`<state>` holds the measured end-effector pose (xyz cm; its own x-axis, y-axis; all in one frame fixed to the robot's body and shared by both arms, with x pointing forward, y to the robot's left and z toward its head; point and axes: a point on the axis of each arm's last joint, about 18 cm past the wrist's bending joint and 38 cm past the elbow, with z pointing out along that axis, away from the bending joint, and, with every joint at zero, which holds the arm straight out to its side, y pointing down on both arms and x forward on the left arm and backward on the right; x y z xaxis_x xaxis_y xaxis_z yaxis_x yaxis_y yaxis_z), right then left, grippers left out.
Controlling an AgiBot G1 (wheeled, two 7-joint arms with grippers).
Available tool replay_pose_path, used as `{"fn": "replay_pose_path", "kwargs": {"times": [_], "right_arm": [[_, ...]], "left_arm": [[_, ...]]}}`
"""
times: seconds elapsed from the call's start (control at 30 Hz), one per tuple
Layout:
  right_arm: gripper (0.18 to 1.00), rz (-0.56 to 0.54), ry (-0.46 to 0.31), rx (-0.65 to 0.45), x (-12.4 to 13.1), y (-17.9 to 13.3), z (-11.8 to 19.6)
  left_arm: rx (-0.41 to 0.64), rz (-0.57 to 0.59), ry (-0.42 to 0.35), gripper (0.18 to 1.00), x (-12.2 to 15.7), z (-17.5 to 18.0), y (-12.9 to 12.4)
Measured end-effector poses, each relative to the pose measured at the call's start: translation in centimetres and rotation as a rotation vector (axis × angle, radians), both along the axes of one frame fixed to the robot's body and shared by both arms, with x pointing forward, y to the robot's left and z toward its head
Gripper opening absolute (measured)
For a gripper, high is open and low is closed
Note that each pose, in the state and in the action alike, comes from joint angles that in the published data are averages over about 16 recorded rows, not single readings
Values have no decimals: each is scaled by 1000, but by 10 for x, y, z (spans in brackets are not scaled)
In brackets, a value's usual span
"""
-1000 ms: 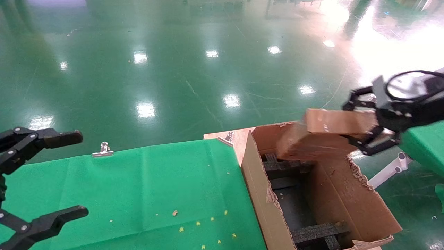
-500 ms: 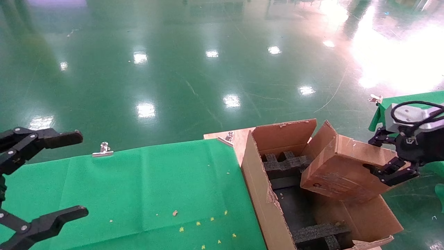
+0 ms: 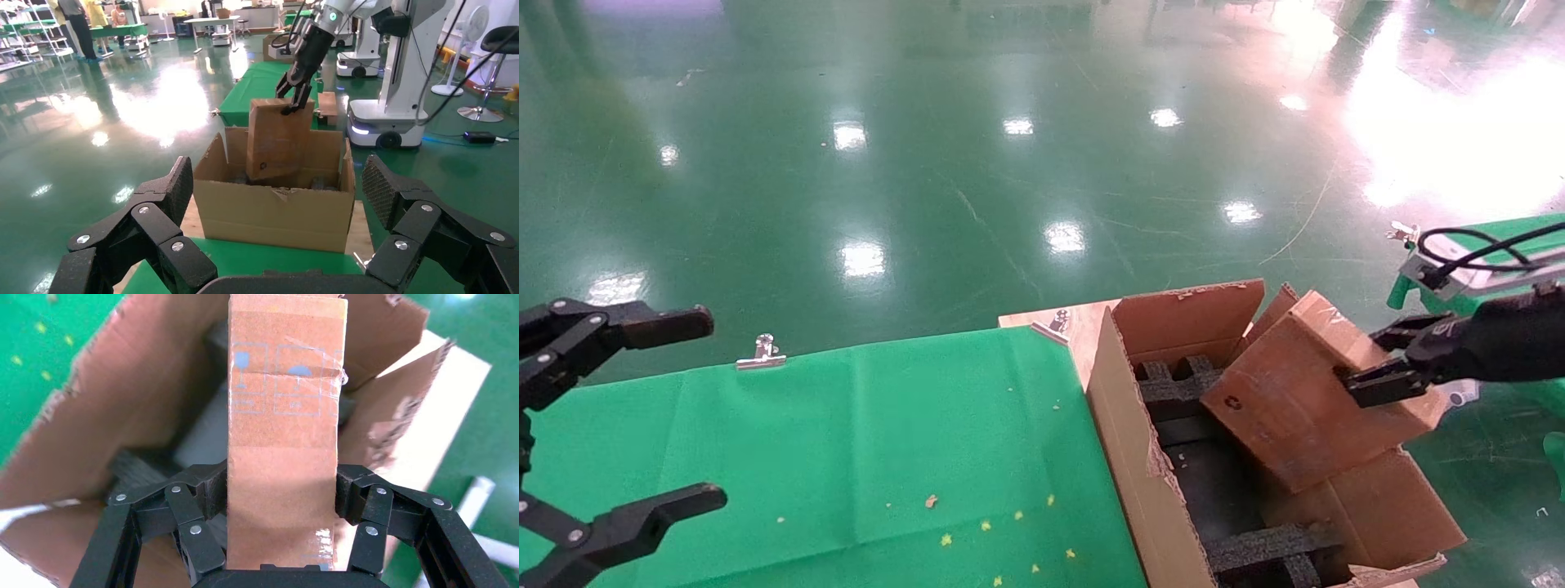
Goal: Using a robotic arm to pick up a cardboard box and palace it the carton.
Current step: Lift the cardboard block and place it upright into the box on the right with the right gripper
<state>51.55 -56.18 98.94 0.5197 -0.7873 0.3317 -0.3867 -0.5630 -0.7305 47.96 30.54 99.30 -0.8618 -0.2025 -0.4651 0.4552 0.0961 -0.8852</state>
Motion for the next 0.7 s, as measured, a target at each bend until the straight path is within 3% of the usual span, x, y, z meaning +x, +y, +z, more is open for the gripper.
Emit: {"fn": "replay_pose_path", "kwargs": {"times": [0.23,0.7], "right_arm": [[316,-49,-3,115,2,-1,-16],[313,-99,11,173,5,-2,-22]], "left_arm": [[0,0,0,1000,0,0,0],[0,0,0,1000,0,0,0]]}}
